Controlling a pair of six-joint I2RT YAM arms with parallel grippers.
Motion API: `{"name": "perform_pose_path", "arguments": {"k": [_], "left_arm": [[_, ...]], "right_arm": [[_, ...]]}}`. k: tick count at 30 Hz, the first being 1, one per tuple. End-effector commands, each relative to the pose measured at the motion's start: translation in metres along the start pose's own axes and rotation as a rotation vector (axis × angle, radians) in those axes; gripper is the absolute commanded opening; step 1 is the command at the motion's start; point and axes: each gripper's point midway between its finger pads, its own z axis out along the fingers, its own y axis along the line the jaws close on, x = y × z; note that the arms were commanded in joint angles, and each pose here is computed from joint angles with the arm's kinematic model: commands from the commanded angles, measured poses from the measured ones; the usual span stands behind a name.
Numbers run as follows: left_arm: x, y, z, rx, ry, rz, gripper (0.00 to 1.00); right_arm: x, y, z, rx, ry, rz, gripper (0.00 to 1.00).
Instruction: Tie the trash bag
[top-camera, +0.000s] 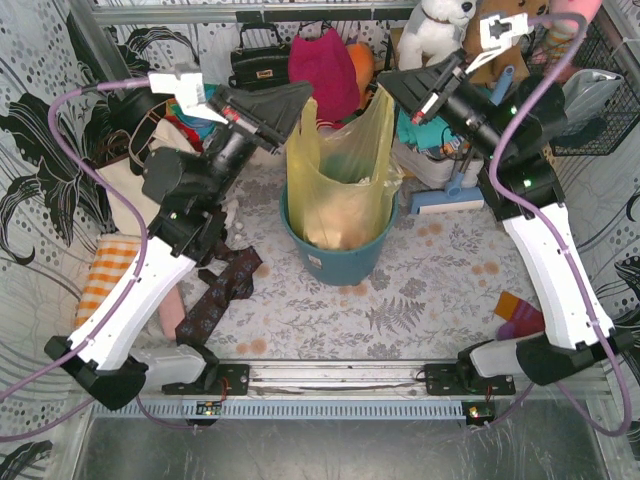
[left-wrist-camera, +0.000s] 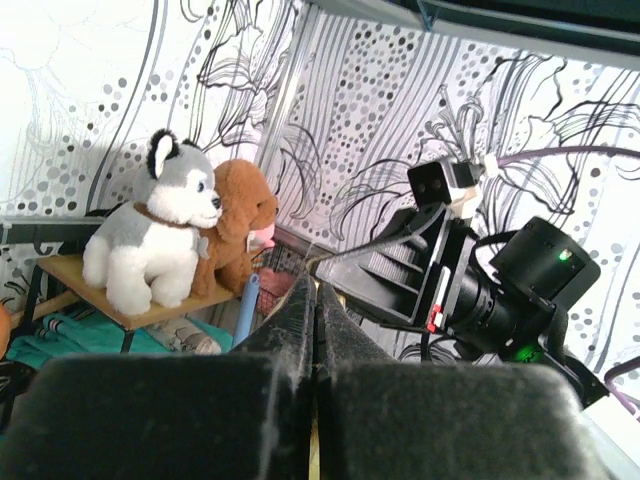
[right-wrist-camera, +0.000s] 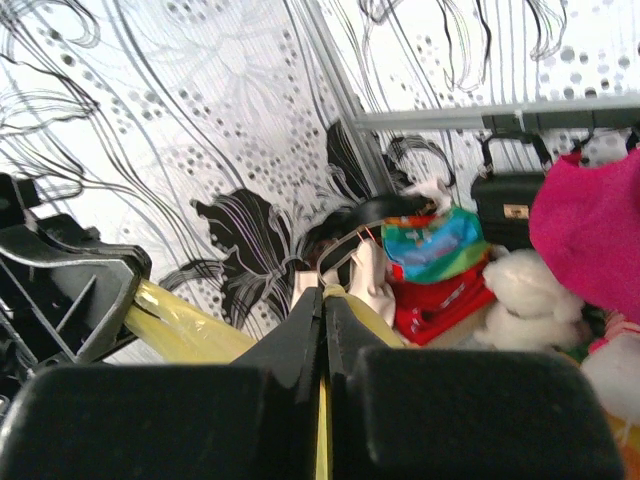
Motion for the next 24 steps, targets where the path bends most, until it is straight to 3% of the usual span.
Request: {"name": "perform_pose_path", "arguments": {"k": [1, 7, 16, 24], "left_arm": [[-0.019, -0.009, -0.016, 0.033, -0.111, -0.022, 0.00], [0.001, 0.007, -0.017, -0.008, -0.082, -0.048, 0.00], [-0.031, -0.020, 0.003, 0.078, -0.112, -0.030, 0.00], [0.029, 0.017, -0.014, -0.044, 0.035, -0.083, 0.00]], "right_arm": [[0.000, 0.002, -0.018, 0.011, -0.057, 0.008, 0.00], [0.036, -0.029, -0.017, 0.089, 0.001, 0.054, 0.00], [-0.008, 0.010, -0.006, -0.025, -0.021, -0.015, 0.00], [0.062, -0.026, -0.032, 0.083, 0.118, 0.080, 0.00]]}}
